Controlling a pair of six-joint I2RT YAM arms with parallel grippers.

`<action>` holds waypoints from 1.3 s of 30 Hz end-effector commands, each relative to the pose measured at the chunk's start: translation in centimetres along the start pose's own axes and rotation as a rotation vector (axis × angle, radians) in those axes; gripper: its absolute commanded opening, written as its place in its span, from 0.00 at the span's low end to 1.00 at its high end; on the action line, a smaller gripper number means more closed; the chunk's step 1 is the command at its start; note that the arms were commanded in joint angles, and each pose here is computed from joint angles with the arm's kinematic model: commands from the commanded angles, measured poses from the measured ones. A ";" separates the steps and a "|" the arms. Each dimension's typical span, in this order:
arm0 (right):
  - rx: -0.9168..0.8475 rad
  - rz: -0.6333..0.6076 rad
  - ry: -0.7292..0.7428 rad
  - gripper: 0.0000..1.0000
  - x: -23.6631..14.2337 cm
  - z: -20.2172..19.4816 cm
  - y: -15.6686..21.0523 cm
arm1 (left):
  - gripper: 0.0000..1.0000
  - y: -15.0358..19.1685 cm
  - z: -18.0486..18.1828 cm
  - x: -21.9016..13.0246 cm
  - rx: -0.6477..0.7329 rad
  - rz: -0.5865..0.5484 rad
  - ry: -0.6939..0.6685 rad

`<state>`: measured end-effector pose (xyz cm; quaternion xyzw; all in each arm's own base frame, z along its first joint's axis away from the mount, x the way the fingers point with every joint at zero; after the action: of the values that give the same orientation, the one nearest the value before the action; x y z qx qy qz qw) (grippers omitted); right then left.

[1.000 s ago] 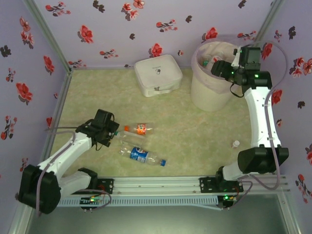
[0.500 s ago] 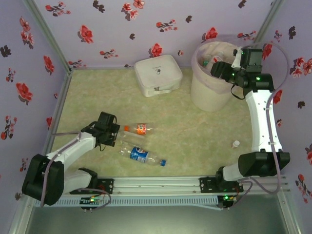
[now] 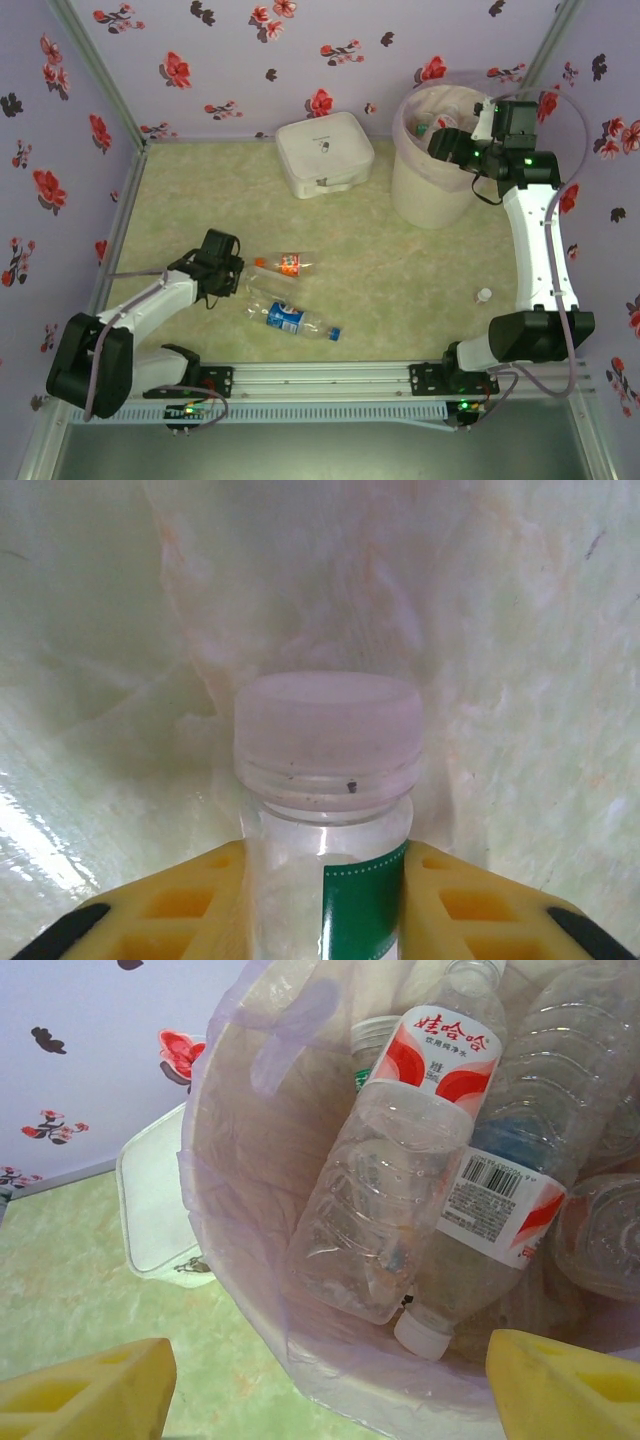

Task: Put the plastic bottles in the bin

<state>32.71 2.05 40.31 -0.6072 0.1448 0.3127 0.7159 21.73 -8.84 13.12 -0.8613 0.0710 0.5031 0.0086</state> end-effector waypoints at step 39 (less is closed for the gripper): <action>-0.140 0.517 -0.833 0.86 13.1 20.6 9.8 | 0.02 9.7 -20.8 -7.4 0.748 0.490 1.022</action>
<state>32.68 25.24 29.46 -0.4433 -0.0086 0.6968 0.5639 34.53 -18.50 28.68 -0.8967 0.4190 0.0159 0.1416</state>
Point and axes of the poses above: each hand's point on the last joint's axis, 136 mm out from that joint toward the fingers, its own x axis out along the fingers, its own z axis along the line the jaws close on, y = z × x, the point moved 9 cm from there along -x, back along the fingers, and after that the axes turned 13 degrees about -x, right-handed, at the moved point
